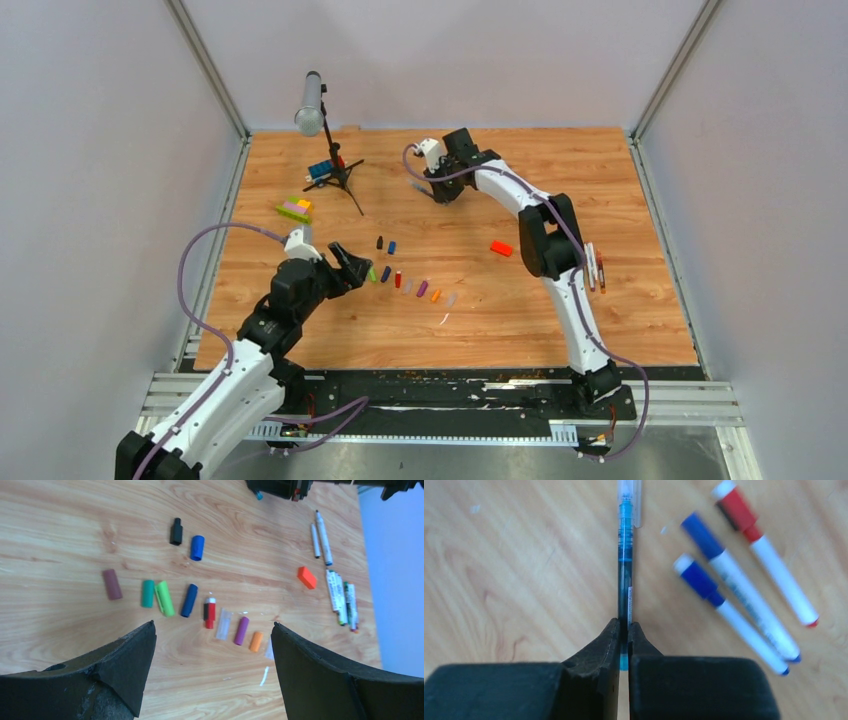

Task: Open the pen caps
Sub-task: Pick up the pen from the center of the board.

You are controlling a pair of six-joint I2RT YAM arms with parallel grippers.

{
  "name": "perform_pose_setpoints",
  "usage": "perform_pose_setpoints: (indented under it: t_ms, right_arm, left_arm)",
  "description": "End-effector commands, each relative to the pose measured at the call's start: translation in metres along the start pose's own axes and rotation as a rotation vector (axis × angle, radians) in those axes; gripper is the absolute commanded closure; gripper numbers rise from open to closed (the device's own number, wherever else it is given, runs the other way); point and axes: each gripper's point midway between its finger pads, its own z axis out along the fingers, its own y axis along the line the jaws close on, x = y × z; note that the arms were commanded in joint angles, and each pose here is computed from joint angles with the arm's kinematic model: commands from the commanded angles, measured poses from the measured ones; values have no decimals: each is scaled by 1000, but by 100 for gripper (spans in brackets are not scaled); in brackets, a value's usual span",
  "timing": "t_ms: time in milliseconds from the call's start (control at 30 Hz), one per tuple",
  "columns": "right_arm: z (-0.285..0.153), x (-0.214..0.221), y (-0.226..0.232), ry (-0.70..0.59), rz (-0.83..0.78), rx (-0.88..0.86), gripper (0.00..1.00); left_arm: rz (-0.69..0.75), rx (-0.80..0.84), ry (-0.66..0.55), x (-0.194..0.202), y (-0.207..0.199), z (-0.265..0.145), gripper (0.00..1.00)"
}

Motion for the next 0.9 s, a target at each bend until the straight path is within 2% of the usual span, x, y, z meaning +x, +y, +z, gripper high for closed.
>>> perform_pose_setpoints:
  t_ms: [0,233,367,700,800,867]
  right_arm:
    - [-27,53,31,168,-40,-83,100]
    - [-80,117,59,347,-26,-80,99]
    - [-100,137,69,418,-52,-76,91]
    - [-83,124,72,516,-101,-82,77]
    - [-76,124,72,544,-110,-83,77]
    - [-71,129,70,557,-117,-78,80]
  left_arm:
    - [-141,150,-52,-15,-34,2,9]
    - [-156,195,-38,-13,-42,-2,9]
    - [-169,208,-33,-11,-43,-2,9]
    - [-176,229,-13,-6,-45,-6,9]
    - [-190,236,-7,-4,-46,-6,9]
    - [-217,253,-5,-4,-49,-6,9]
